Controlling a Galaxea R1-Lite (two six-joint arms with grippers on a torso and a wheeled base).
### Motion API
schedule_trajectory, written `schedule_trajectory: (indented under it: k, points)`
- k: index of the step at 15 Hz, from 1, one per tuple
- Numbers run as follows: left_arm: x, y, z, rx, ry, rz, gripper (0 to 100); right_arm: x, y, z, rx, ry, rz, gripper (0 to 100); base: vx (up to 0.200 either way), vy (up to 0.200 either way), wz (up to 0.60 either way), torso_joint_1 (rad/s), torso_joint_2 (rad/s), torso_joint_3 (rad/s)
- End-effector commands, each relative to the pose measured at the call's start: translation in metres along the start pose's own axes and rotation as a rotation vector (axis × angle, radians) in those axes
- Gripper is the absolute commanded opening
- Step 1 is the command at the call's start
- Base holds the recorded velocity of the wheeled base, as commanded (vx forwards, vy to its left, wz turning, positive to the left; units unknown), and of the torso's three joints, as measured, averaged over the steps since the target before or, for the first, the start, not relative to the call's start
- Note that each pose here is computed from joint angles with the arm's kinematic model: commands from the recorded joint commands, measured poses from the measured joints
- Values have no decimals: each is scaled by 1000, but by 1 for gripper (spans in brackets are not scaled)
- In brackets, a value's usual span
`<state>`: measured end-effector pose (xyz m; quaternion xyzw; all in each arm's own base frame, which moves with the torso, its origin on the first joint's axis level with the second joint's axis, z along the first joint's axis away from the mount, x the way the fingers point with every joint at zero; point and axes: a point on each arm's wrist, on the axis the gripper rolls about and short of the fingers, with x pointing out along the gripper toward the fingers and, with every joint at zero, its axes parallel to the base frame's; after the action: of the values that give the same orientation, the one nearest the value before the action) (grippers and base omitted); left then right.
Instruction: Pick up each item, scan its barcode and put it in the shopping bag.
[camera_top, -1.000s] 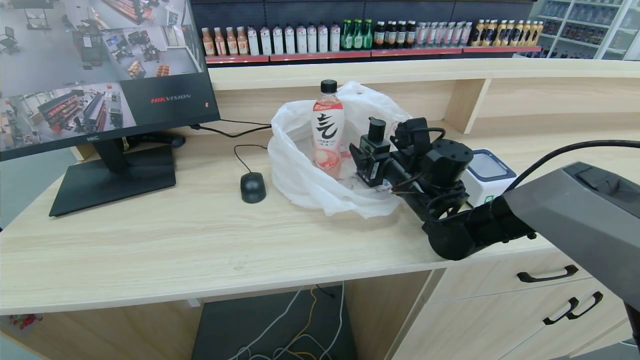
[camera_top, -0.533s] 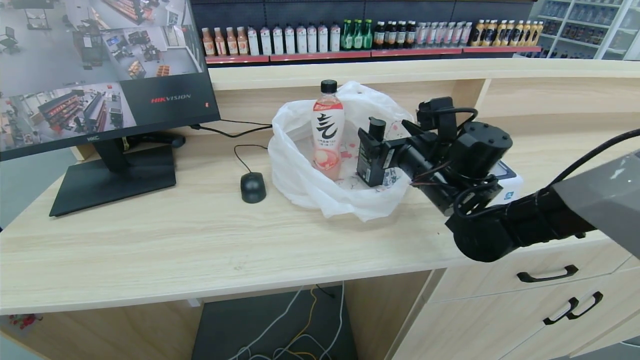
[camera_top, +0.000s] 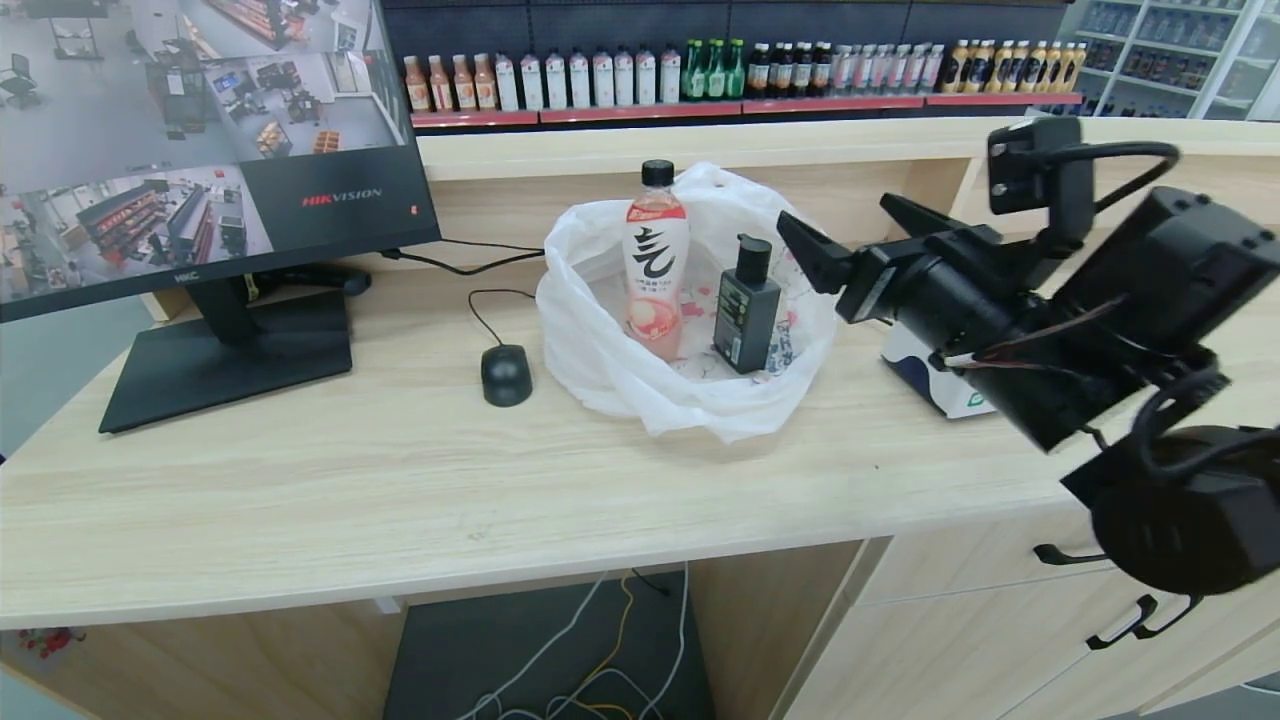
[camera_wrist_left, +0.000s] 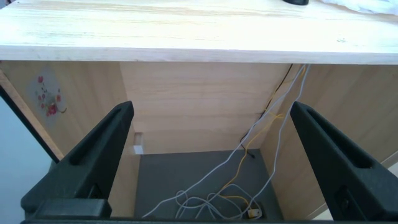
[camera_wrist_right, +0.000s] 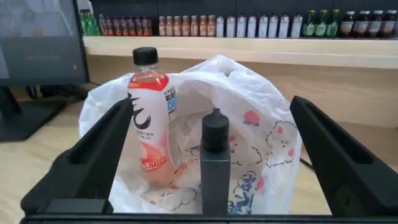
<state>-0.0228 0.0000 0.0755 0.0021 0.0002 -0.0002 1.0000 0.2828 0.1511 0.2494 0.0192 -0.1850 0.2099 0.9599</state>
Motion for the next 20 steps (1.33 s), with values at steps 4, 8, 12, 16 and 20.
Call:
schedule_trajectory:
  k: [4,8,12,16,20]
  points:
    - [0,0,0,0,0,0,100,-115,-5,59,10,-68,31,100,0,0,0,0,0,0]
    - [0,0,0,0,0,-1,100,-199,-10,53,15,-53,37,100,0,0,0,0,0,0]
    - [0,0,0,0,0,0,100,-256,-12,21,46,55,46,100,0,0,0,0,0,0]
    - [0,0,0,0,0,0,100,-314,-15,-2,40,300,78,100,0,0,0,0,0,0]
    - [0,0,0,0,0,0,100,-352,-16,-24,31,425,105,100,0,0,0,0,0,0]
